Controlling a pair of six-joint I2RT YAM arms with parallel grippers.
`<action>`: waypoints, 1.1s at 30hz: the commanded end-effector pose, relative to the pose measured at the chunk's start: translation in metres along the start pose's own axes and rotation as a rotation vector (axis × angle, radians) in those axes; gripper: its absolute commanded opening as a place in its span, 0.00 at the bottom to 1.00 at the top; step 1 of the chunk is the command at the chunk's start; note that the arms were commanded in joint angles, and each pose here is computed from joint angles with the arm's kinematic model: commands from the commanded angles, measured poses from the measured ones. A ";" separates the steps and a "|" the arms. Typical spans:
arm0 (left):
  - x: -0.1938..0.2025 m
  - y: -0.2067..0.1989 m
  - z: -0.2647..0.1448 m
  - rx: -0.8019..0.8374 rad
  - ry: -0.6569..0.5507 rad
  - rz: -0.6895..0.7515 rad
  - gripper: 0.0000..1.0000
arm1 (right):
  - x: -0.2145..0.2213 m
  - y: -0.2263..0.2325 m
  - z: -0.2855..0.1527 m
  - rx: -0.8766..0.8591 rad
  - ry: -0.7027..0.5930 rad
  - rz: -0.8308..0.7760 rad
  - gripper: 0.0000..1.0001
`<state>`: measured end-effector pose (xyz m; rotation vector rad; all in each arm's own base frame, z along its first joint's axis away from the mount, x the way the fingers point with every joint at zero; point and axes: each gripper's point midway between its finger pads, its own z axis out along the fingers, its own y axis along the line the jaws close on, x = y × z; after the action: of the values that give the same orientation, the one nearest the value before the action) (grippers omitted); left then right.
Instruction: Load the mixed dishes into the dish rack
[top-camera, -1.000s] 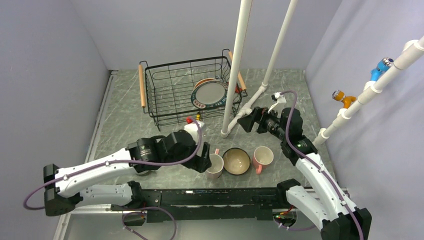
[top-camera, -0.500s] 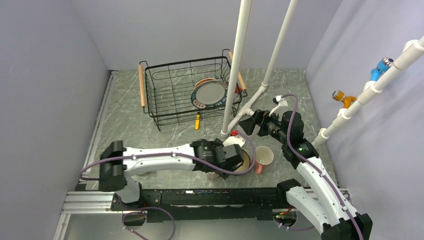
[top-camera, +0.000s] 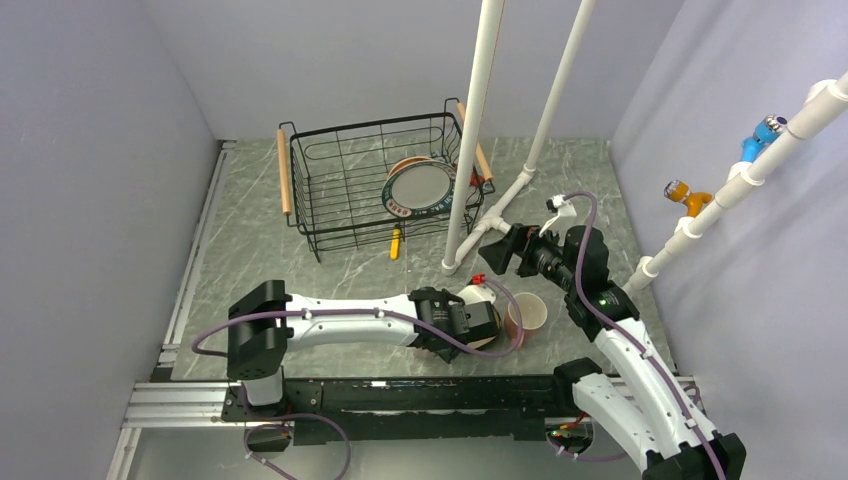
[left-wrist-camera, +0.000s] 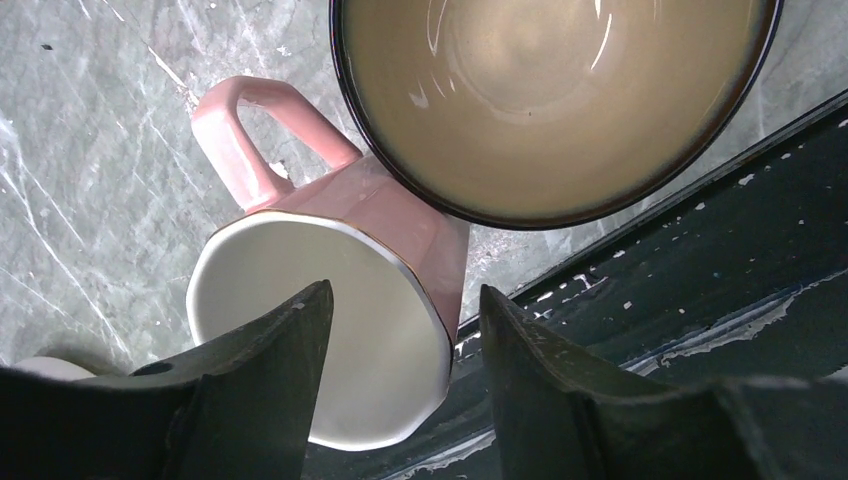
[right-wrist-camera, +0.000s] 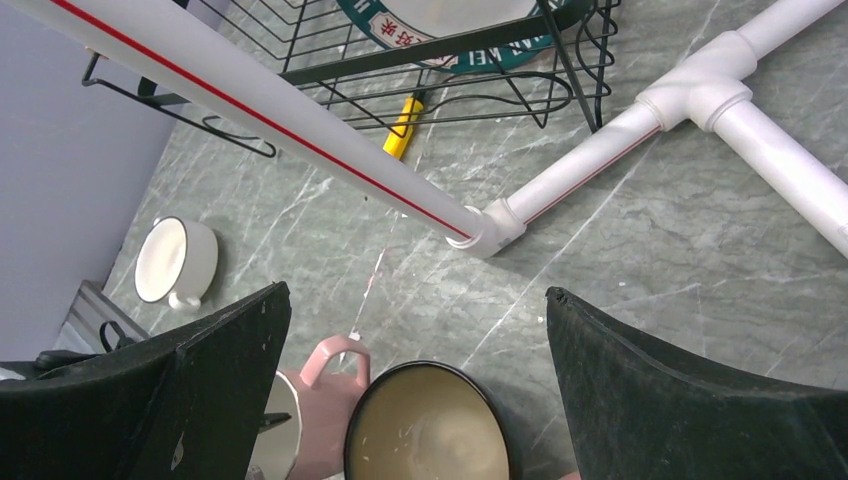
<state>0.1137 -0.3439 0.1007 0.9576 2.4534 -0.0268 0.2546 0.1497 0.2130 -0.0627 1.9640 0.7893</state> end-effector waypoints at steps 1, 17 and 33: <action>0.002 -0.004 0.002 0.012 -0.001 -0.004 0.57 | 0.000 0.001 0.000 -0.007 -0.009 0.007 1.00; 0.020 0.028 -0.033 0.008 -0.045 -0.094 0.00 | 0.016 0.000 0.015 -0.033 0.049 0.078 1.00; -0.006 0.099 -0.161 0.303 -0.560 -0.515 0.00 | 0.026 0.014 0.028 -0.113 0.129 0.168 1.00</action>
<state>0.0973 -0.2515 0.2139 0.5739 2.2835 -0.5337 0.2549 0.1733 0.1673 0.0070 2.1433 0.9560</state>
